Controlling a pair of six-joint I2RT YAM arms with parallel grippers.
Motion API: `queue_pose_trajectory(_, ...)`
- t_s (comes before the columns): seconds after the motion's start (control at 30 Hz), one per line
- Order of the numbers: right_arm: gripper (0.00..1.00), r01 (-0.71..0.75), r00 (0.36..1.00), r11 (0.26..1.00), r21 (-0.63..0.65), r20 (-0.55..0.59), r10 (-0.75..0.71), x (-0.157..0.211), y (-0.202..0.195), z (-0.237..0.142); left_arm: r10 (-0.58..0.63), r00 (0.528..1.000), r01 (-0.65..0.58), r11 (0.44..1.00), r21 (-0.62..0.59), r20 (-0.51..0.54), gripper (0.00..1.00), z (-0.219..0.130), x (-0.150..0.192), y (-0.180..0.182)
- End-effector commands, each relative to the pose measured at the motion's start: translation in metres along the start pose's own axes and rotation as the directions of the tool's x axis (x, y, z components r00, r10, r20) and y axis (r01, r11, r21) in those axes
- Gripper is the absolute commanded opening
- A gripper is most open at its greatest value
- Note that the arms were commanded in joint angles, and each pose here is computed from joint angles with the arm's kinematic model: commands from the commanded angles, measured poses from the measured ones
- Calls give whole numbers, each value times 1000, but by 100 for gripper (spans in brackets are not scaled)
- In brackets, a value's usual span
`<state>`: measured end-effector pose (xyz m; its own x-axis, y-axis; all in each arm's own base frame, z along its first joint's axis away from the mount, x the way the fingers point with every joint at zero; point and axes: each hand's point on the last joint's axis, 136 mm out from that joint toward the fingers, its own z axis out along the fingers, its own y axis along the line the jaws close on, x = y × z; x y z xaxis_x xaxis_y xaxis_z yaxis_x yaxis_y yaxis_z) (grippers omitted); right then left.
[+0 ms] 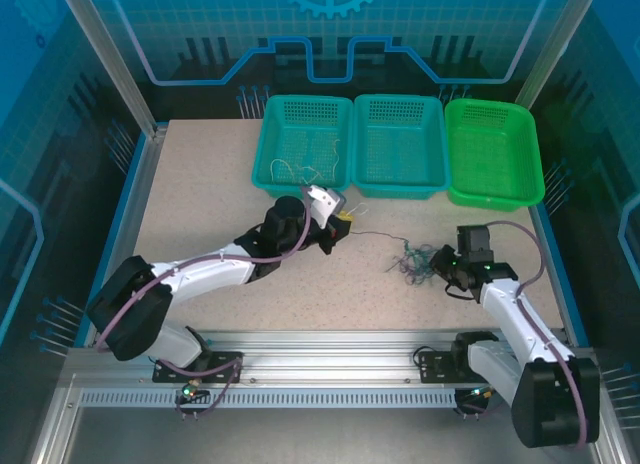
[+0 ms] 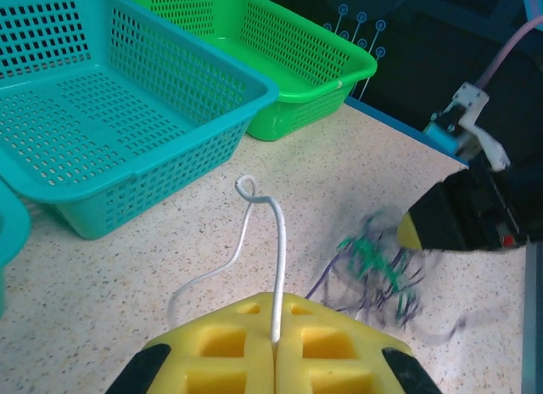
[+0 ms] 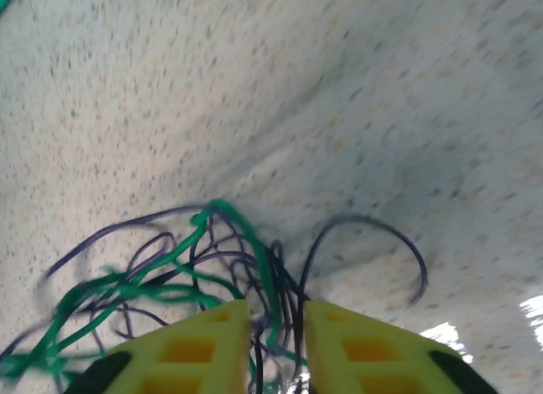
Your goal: Untangle the cables
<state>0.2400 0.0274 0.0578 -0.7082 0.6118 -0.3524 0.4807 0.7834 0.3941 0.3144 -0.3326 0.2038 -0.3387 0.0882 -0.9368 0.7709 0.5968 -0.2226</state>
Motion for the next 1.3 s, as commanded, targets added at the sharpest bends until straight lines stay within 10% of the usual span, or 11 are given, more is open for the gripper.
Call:
queue_pose_trajectory(0.0,36,33,999,999,23,10,-33,-1,1,-3,-34,998,34,999,10,52,0,13,-20,-1)
queue_pose_trajectory(0.17,60,194,972,979,-57,143,-184,-22,24,-45,-13,999,12,1000,27,34,0,18,-23,-9)
queue_pose_trajectory(0.37,63,446,891,875,-189,191,-413,-11,83,-75,10,1000,-10,1000,-3,5,0,16,-23,-12)
queue_pose_trajectory(0.8,70,544,838,839,-2,-38,-544,35,115,42,13,998,-12,1000,-17,57,0,5,-41,-18)
queue_pose_trajectory(0.93,57,437,899,886,154,-37,-436,24,88,64,4,997,1,998,-59,83,0,-18,-58,-17)
queue_pose_trajectory(1.13,5,231,971,946,227,7,-239,-1,42,63,2,994,30,956,-292,110,0,-77,-76,20)
queue_pose_trajectory(1.27,0,107,993,969,221,32,-117,-17,20,54,-75,988,124,903,-411,134,0,-111,-70,57)
